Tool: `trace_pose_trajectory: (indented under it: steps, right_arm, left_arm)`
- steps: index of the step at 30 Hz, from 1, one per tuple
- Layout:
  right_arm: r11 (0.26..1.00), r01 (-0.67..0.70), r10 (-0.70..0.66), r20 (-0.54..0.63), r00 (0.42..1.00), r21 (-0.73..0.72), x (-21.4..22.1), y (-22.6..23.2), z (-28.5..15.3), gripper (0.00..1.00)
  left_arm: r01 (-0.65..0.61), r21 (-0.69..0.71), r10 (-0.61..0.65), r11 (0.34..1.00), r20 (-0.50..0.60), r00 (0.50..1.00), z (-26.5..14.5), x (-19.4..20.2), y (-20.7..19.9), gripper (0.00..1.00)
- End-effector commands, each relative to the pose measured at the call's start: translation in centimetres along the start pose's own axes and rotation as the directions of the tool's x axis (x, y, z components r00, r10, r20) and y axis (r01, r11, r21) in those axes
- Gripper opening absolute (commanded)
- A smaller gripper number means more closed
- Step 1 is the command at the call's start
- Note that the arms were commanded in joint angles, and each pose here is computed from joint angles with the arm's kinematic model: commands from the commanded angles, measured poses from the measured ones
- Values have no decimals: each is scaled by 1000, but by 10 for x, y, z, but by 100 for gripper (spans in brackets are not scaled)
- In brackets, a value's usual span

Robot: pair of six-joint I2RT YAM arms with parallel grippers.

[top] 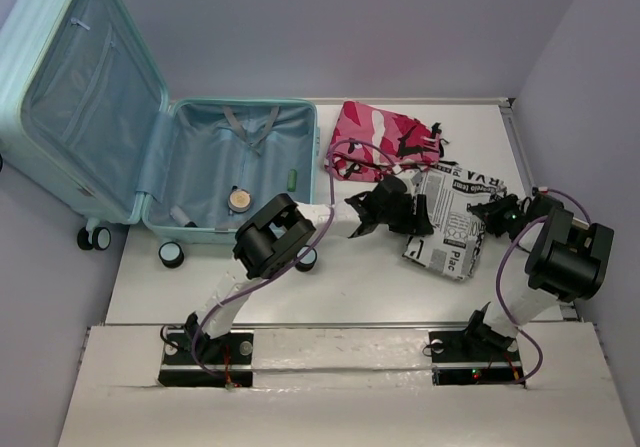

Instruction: Pack the luggage

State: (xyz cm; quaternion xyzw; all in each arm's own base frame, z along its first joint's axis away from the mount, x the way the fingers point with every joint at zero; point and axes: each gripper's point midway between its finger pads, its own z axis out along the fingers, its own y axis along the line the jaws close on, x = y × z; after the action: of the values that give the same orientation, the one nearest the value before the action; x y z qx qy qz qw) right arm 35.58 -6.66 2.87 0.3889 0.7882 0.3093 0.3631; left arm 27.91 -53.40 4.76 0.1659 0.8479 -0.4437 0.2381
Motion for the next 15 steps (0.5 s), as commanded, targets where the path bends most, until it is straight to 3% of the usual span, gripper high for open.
trace_pose_trajectory:
  steps: [1, 4, 9, 15]
  right_arm:
    - [992, -126, 119, -169, 978, -30, 54, -2, -3, 17]
    - [988, -107, 93, -124, 988, -109, 47, 12, -5, 13]
    - [985, -85, 79, -50, 996, -153, 42, 26, -19, 8]
    - [974, 4, 13, 74, 997, -227, 25, 63, -49, 7]
  left_arm:
    - [15, 7, -14, 1000, -51, 999, 11, 26, -5, 59]
    - [17, 8, -17, 1000, -57, 998, 16, 29, -5, 50]
    - [14, 9, -14, 1000, -34, 999, 13, 26, -8, 9]
    - [-42, 61, 37, 997, 77, 996, -19, -13, -46, 6]
